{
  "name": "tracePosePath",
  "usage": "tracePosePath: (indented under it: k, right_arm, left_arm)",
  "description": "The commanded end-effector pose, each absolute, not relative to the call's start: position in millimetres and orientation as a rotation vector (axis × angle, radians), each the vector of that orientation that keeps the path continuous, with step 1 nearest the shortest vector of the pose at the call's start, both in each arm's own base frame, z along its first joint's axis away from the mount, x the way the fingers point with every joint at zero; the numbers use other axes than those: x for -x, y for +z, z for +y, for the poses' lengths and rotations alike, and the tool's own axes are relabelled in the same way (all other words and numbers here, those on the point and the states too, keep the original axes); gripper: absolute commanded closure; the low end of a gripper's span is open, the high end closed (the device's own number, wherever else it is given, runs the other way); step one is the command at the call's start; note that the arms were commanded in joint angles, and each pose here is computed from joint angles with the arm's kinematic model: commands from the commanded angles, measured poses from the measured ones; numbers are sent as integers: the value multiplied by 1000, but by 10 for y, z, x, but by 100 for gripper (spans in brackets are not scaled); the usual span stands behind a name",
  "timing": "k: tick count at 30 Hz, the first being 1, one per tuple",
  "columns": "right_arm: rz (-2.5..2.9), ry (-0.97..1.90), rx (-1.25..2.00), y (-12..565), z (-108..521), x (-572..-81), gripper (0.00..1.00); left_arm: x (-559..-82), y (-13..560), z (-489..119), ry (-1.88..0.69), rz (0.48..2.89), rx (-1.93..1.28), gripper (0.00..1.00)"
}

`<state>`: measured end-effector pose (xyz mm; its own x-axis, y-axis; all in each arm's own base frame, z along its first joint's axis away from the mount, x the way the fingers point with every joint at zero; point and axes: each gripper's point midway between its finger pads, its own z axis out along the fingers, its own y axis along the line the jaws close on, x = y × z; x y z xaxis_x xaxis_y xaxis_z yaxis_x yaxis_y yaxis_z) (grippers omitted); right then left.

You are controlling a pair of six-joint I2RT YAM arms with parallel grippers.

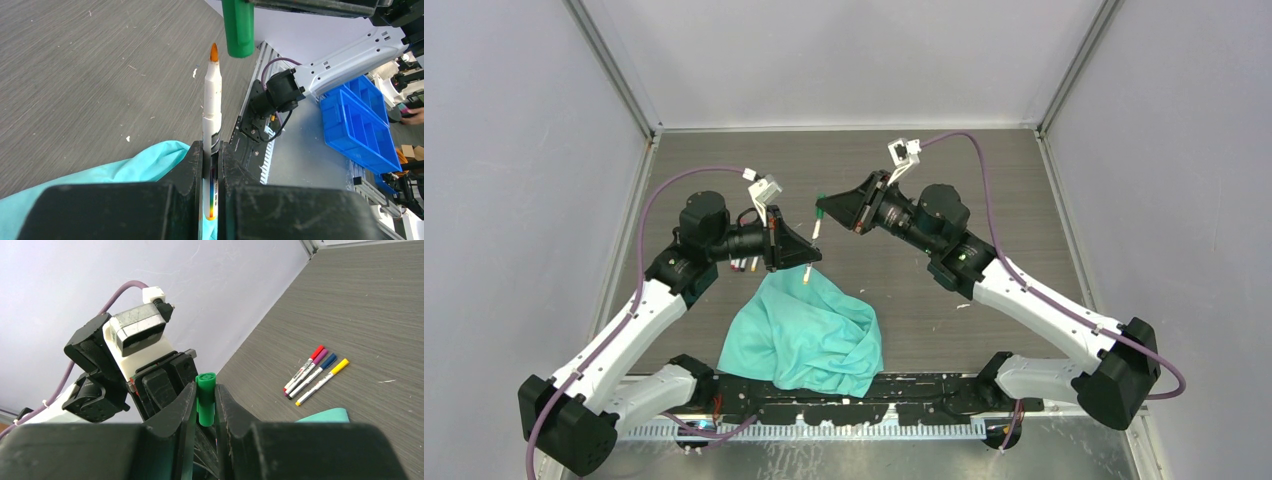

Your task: Insert the pens into the pen caps

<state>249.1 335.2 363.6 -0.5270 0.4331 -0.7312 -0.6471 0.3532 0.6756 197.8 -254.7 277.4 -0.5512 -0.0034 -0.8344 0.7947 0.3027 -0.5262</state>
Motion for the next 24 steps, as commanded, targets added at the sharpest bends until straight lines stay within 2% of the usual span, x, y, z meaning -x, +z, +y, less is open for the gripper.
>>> tracePosePath:
  k: [1,24]
  right_arm:
    - [1476,1371,199,4081,3294,-2507,99]
    - [1510,1325,223,3985,3347,-2580,99]
  left_arm:
    - [-1952,2936,-2549,-1331,1727,-749,100]
    - [-1925,2965,-2548,-1336,1710,-758,100]
